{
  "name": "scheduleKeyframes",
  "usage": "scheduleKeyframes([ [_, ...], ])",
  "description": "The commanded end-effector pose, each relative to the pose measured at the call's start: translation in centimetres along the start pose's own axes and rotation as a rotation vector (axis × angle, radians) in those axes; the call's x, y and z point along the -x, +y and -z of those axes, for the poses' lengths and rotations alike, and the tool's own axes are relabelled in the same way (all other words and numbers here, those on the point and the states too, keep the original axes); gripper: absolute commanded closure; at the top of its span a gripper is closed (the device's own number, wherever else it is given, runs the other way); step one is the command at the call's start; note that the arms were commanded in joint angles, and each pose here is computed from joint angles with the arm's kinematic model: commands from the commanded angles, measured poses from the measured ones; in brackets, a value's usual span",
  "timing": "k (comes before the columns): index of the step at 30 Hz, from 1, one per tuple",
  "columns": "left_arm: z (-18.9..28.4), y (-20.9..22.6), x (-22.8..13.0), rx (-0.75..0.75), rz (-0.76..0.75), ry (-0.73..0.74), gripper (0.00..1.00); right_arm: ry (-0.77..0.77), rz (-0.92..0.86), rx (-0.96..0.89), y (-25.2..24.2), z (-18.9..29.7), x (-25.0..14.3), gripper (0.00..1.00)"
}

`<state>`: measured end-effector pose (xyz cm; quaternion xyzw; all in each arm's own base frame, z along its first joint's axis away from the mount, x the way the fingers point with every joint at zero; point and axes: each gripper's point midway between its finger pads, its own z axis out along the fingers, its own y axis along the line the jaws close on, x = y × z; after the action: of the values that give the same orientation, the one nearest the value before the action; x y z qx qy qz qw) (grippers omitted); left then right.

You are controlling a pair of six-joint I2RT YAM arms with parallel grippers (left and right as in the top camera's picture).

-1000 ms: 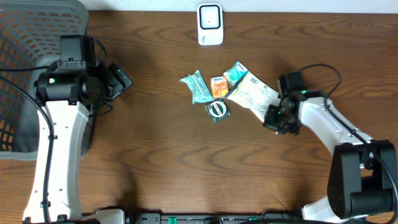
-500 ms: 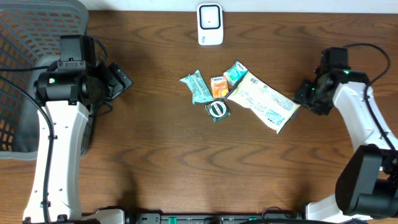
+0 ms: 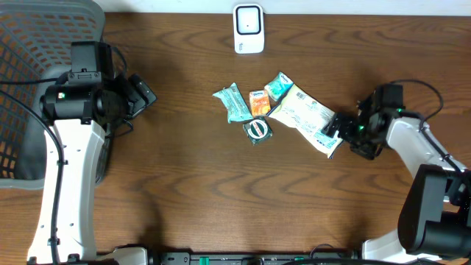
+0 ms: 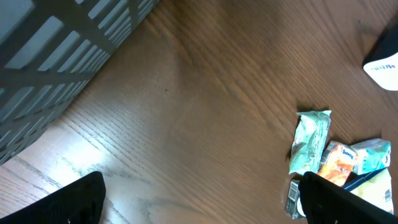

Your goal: Scan the item barcode

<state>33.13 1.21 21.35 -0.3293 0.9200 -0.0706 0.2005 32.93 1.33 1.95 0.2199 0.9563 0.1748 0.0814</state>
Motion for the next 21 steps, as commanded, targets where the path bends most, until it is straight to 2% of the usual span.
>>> scheduleKeyframes([
  [1, -0.1, 0.3, 0.2, 0.013, 0.006, -0.007, 0.02, 0.030, -0.043, 0.069, 0.6, -1.2, -1.2, 0.01],
  [8, -0.1, 0.3, 0.2, 0.013, 0.006, -0.007, 0.02, 0.023, -0.020, 0.085, 1.1, -3.4, -1.7, 0.01],
  [10, -0.1, 0.3, 0.2, 0.013, 0.006, -0.007, 0.02, 0.024, -0.022, 0.089, 1.5, -4.2, -1.7, 0.10],
  [12, -0.1, 0.3, 0.2, 0.013, 0.006, -0.007, 0.02, 0.031, -0.021, 0.100, 1.9, -5.0, -1.8, 0.21],
  [13, 0.0, 0.3, 0.2, 0.013, 0.006, -0.007, 0.02, 0.036, -0.013, 0.113, 2.2, -5.3, -1.8, 0.32],
  [16, -0.1, 0.3, 0.2, 0.013, 0.006, -0.007, 0.02, 0.039, -0.004, 0.158, 3.0, -5.5, -1.7, 0.86],
  [17, -0.1, 0.3, 0.2, 0.013, 0.006, -0.007, 0.02, 0.037, 0.001, 0.180, 3.3, -5.3, -1.5, 0.99],
  [21, -0.1, 0.3, 0.2, 0.013, 0.006, -0.007, 0.02, 0.026, 0.012, 0.281, 4.7, -3.5, -0.2, 0.99],
])
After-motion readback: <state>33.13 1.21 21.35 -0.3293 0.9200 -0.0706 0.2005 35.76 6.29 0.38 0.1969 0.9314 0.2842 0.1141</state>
